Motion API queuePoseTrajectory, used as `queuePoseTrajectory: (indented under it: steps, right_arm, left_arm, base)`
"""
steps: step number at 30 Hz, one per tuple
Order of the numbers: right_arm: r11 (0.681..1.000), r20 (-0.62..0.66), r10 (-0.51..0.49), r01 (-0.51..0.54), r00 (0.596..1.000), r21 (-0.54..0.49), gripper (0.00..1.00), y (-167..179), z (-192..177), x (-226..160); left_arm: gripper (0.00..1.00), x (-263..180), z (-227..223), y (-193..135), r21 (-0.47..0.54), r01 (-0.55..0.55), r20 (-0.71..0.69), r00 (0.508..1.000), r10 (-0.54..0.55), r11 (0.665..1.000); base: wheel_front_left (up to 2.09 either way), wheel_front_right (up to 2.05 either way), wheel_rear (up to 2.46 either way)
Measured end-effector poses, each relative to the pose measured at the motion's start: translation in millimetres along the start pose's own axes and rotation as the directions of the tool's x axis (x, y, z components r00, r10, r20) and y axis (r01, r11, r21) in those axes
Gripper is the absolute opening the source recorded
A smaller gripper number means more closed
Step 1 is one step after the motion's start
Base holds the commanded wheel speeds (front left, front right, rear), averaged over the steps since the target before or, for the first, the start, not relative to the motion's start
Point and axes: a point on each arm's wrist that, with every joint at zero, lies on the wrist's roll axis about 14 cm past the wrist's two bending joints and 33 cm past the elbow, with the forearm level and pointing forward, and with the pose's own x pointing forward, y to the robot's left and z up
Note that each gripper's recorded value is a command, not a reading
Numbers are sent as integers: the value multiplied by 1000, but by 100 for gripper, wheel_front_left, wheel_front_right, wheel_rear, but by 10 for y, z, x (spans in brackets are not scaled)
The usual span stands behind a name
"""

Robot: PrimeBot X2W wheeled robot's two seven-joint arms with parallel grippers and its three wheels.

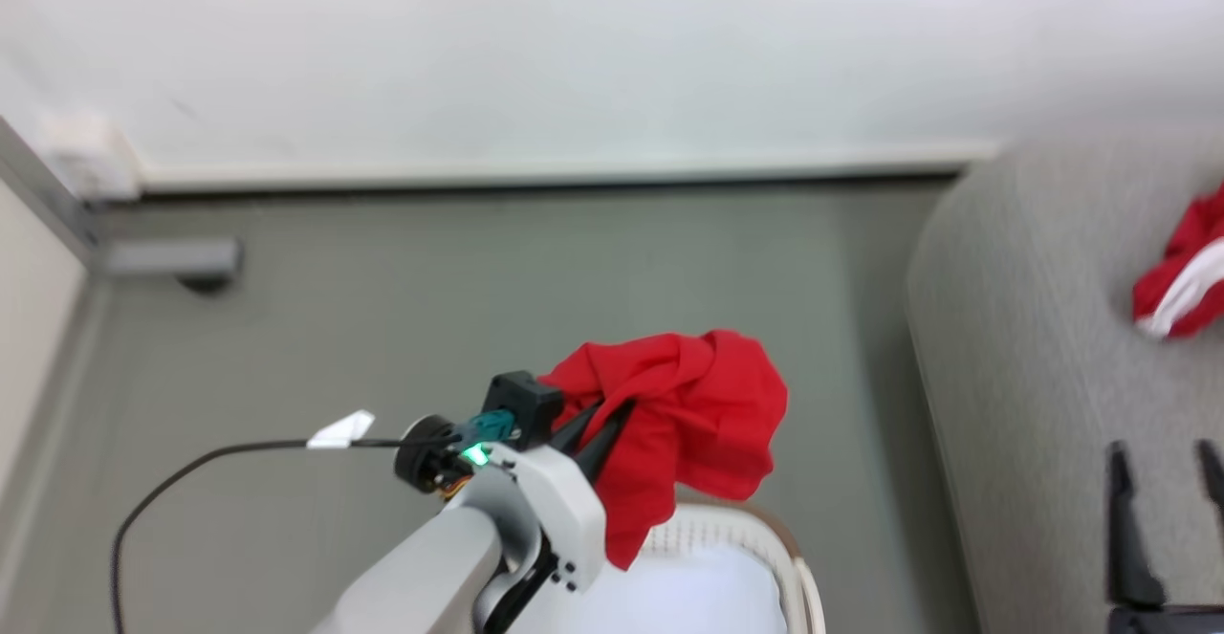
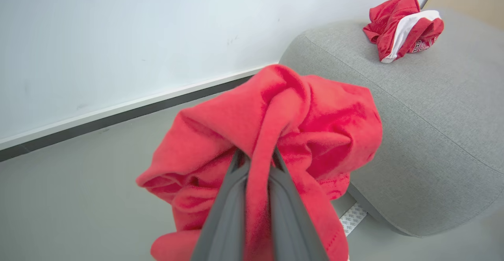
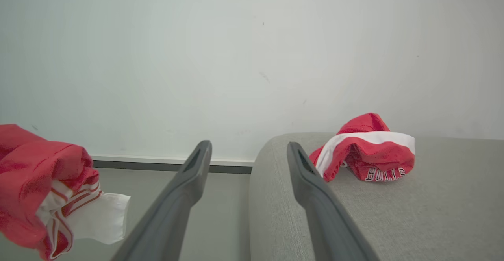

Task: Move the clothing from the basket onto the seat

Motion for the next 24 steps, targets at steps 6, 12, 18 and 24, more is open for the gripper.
queuePoseTrajectory:
  steps: [6, 12, 18, 24]
  right_arm:
    - [988, 130, 155, -153, 979, -28, 100, 318, 490, -125]
    - [932, 205, 363, -353, 909, -83, 100, 826, 934, -157]
    - [780, 127, 622, -600, 772, -178, 100, 1491, 1064, -287]
    - [574, -41, 798, -780, 601, -252, 100, 2015, 923, -485]
  left_arm:
    - [0, -474, 667, -126, 74, -40, 140, 990, 30, 996]
    - [0, -837, 1109, -320, 128, -51, 227, 974, 21, 990]
    - [0, -959, 1168, -513, 156, -4, 211, 977, -29, 988]
    - [0, -987, 1128, -710, 177, 57, 173, 981, -88, 983]
  base:
    - [0, 0, 0]
    - [0, 0, 0]
    - [0, 0, 0]
    - [0, 0, 0]
